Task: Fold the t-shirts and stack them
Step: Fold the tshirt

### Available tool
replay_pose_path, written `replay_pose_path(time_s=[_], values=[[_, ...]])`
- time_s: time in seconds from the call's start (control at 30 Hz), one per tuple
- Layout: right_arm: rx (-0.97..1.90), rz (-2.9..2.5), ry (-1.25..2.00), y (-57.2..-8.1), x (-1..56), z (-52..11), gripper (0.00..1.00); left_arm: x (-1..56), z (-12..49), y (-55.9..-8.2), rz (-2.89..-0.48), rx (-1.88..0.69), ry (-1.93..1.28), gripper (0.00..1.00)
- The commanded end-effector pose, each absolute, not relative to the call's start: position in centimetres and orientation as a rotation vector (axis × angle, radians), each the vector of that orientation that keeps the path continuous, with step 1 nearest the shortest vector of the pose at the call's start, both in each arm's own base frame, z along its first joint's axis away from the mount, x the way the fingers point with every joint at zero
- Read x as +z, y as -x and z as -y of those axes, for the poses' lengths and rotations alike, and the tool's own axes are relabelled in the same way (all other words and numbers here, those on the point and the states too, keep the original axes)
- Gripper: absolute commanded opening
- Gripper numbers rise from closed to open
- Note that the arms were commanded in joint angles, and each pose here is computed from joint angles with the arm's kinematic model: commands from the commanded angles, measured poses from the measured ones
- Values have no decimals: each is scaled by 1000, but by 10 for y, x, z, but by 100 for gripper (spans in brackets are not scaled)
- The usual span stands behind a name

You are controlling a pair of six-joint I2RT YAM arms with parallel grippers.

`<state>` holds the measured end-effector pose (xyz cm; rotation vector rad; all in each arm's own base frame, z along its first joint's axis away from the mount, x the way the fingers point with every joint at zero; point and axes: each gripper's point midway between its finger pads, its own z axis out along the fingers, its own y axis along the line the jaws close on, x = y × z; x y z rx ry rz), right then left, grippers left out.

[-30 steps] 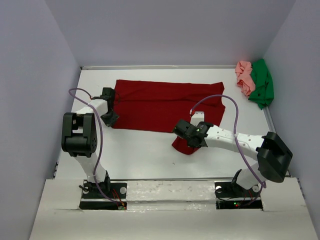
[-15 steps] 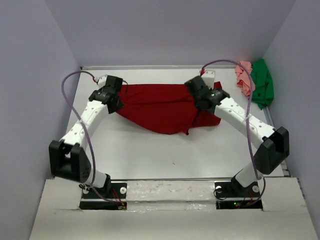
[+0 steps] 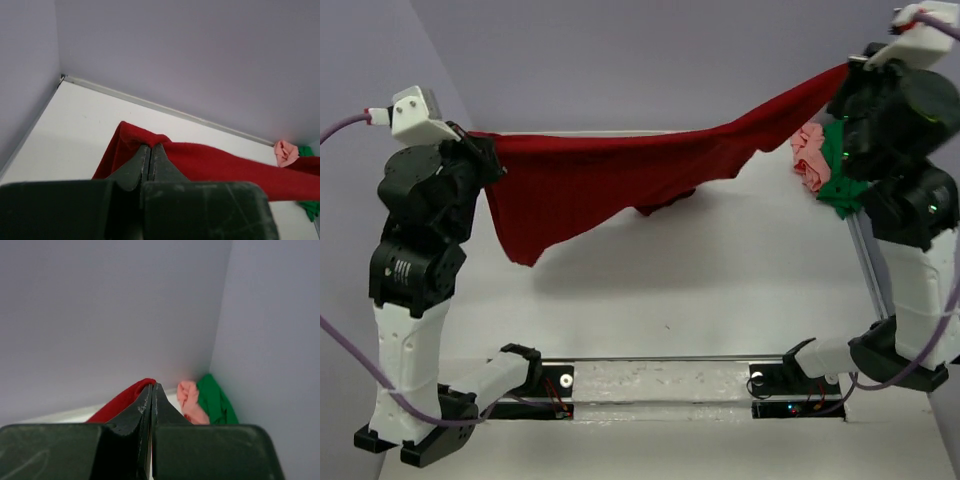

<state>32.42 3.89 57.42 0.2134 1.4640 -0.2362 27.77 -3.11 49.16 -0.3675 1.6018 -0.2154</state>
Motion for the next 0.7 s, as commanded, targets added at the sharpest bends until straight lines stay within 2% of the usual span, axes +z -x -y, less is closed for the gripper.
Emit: replay_pose_path(time_s=[0.0, 0.07, 0.23, 0.43, 0.67], values=[[-289, -1230, -299, -240, 660, 25, 0, 557, 29, -228, -1382, -288, 235, 0], [-242, -1143, -293, -208, 680, 38, 0, 589, 36, -201, -1284, -361, 162, 0], [-78, -1056, -252, -156, 695, 48, 0, 623, 42, -161, -1158, -447, 84, 0], [75, -1012, -78, -138, 700, 21, 0, 650, 52, -140, -1091, -521, 20, 0], [102, -964, -84, -122, 712, 26, 0, 648, 55, -143, -1097, -519, 3, 0]])
